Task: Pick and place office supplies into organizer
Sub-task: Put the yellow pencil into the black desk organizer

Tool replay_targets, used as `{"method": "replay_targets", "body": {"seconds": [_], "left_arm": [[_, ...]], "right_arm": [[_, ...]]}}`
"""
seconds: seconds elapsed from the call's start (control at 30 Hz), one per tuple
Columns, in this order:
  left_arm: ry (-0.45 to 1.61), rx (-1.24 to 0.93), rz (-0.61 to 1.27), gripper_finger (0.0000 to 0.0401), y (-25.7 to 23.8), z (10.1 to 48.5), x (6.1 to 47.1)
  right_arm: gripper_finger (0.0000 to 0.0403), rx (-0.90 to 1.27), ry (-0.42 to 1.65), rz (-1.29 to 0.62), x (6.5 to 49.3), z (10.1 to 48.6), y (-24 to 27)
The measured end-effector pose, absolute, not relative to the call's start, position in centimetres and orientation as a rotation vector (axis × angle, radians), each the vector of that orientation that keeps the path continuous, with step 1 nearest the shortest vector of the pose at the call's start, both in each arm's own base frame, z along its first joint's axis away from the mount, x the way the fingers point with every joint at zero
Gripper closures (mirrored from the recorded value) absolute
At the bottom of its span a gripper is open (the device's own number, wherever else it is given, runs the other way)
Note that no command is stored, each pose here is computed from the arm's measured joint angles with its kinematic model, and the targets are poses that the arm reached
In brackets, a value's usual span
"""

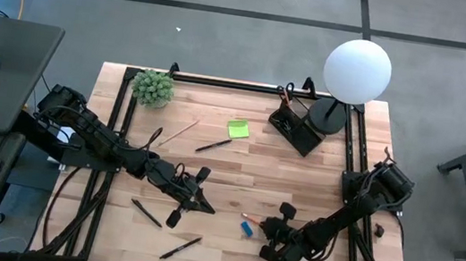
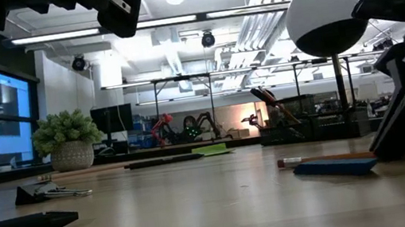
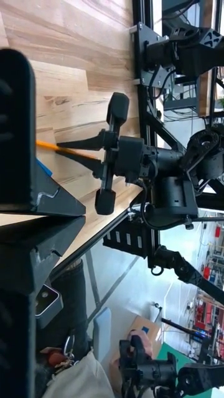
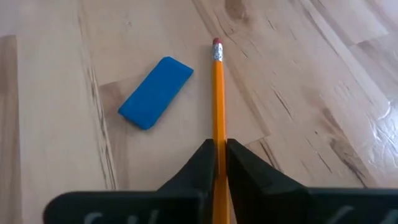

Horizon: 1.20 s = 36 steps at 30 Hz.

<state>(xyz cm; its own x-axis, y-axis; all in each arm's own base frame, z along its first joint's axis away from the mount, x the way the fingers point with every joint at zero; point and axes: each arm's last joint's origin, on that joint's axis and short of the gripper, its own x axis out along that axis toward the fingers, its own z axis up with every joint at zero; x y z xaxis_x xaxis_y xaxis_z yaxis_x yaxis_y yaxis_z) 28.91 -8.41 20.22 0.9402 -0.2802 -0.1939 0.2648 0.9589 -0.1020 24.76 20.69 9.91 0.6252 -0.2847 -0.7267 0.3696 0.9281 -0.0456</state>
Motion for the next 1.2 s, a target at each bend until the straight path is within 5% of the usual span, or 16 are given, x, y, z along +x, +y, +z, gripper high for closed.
{"method": "replay_targets", "body": {"seconds": [0.77, 1.2], "left_arm": [[0.105, -0.03, -0.18, 0.04, -8.4, 19.7, 30.0], [0.127, -0.062, -0.143, 0.04, -7.4, 18.4, 30.7]], "right_arm": [[0.0401, 0.005, 0.236, -0.407, 18.7, 21.3, 22.7], [0.0397, 0.115, 0.467, -0.429, 21.6, 18.3, 20.8]]}}
